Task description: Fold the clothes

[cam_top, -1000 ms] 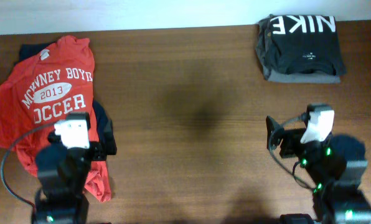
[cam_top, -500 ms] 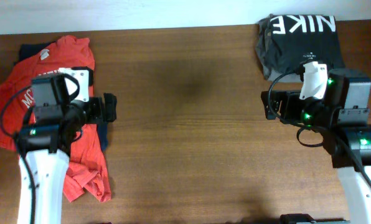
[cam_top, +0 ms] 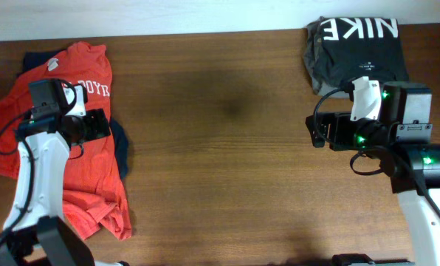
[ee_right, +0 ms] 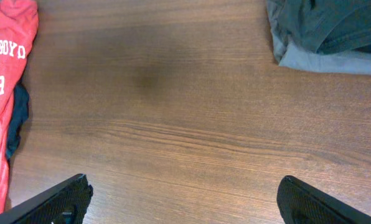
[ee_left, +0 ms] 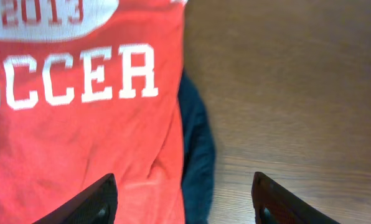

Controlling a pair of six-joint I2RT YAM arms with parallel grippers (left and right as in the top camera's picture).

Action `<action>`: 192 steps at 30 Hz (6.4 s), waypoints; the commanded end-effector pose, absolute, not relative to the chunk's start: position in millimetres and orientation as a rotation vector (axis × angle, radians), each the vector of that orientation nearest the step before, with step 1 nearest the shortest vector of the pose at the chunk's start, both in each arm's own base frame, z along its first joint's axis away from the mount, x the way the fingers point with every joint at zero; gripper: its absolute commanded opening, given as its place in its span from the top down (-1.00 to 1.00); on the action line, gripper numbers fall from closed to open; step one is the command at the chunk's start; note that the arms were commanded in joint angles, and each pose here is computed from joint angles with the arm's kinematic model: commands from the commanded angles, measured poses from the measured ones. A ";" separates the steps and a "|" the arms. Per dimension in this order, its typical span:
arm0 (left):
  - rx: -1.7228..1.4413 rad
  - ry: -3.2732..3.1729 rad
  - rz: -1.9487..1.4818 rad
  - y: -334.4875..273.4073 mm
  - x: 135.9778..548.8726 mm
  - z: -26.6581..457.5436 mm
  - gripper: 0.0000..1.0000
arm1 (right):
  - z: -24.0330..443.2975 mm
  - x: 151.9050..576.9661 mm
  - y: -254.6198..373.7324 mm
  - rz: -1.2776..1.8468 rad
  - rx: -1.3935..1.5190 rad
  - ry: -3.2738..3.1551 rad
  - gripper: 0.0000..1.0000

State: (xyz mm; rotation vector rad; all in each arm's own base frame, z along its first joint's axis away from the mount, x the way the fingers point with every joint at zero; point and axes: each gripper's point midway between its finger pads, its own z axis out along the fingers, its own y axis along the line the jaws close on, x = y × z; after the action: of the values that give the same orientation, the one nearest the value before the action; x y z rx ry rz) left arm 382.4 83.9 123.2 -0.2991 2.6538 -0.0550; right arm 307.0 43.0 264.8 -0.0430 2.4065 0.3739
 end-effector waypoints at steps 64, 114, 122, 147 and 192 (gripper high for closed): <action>-0.252 2.827 0.105 91.0 426.6 6.3 0.79 | 248.2 322.4 51.6 0.451 -0.058 2.463 -0.70; -0.262 3.079 0.073 87.7 417.3 0.0 0.98 | 247.5 324.0 48.7 0.431 -0.051 2.463 -0.70; -0.261 3.099 0.070 88.3 422.1 37.0 0.98 | 247.6 324.2 48.7 0.431 -0.051 2.462 -0.70; -0.229 3.092 0.071 89.3 428.6 84.4 1.00 | 245.8 321.6 48.9 0.434 -0.049 2.475 -0.70; -1.564 2.476 0.251 180.8 172.6 46.7 0.17 | 220.3 330.8 47.0 0.417 -0.084 2.553 -0.71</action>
State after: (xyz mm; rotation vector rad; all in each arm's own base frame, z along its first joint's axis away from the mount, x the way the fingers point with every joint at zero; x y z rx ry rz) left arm 189.1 176.6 58.1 -1.5032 2.5021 0.1971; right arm 328.5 47.8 214.9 -0.0703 2.5665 0.4244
